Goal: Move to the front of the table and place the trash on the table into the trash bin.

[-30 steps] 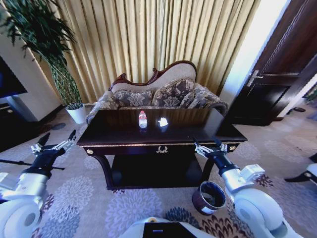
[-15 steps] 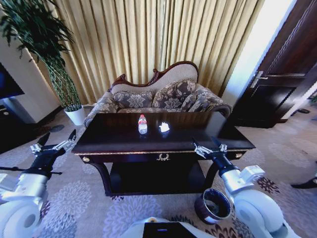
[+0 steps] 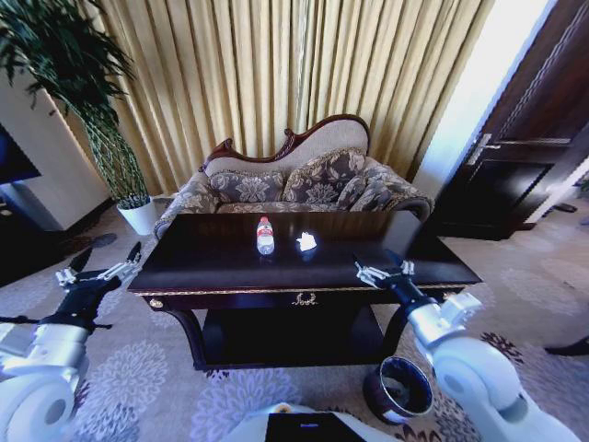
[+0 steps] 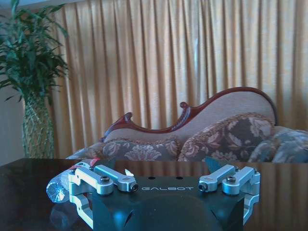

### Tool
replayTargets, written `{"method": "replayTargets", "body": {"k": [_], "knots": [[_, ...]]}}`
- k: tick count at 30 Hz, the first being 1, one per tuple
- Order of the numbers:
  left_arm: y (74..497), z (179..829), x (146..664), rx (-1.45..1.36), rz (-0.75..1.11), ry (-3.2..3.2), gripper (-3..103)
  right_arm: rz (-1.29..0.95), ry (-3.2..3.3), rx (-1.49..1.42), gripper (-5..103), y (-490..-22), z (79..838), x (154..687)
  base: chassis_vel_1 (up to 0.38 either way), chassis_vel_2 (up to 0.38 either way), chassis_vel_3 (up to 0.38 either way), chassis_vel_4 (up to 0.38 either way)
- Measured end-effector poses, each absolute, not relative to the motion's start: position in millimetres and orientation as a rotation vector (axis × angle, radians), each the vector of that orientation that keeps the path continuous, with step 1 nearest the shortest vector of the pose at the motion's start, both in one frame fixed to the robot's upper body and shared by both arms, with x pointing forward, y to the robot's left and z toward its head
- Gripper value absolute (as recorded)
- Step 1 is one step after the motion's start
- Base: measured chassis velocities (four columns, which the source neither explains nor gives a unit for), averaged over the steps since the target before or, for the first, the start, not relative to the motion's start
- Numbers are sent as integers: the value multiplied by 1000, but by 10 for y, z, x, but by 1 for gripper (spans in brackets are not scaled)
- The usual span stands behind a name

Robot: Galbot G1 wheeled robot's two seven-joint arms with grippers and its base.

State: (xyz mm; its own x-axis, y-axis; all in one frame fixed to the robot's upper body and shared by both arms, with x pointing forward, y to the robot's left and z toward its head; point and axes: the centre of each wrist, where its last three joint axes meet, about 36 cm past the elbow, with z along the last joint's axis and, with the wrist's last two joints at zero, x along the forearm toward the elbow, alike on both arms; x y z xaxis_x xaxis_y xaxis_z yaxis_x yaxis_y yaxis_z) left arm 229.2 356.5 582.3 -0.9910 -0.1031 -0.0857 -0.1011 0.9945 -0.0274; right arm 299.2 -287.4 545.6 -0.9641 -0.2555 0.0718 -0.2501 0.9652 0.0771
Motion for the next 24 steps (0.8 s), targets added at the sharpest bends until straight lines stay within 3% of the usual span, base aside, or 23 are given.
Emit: {"method": "replayTargets", "body": {"k": [11, 24], "knots": [[3550, 5777, 2266, -183, -52, 3047, 100, 0, -2936, 488, 100, -2922, 5290, 3660, 0, 0, 0, 0], [3531, 5742, 2256, -197, -56, 3056, 100, -10, -2879, 606, 100, -2526, 5092, 4288, 0, 0, 0, 0]]}}
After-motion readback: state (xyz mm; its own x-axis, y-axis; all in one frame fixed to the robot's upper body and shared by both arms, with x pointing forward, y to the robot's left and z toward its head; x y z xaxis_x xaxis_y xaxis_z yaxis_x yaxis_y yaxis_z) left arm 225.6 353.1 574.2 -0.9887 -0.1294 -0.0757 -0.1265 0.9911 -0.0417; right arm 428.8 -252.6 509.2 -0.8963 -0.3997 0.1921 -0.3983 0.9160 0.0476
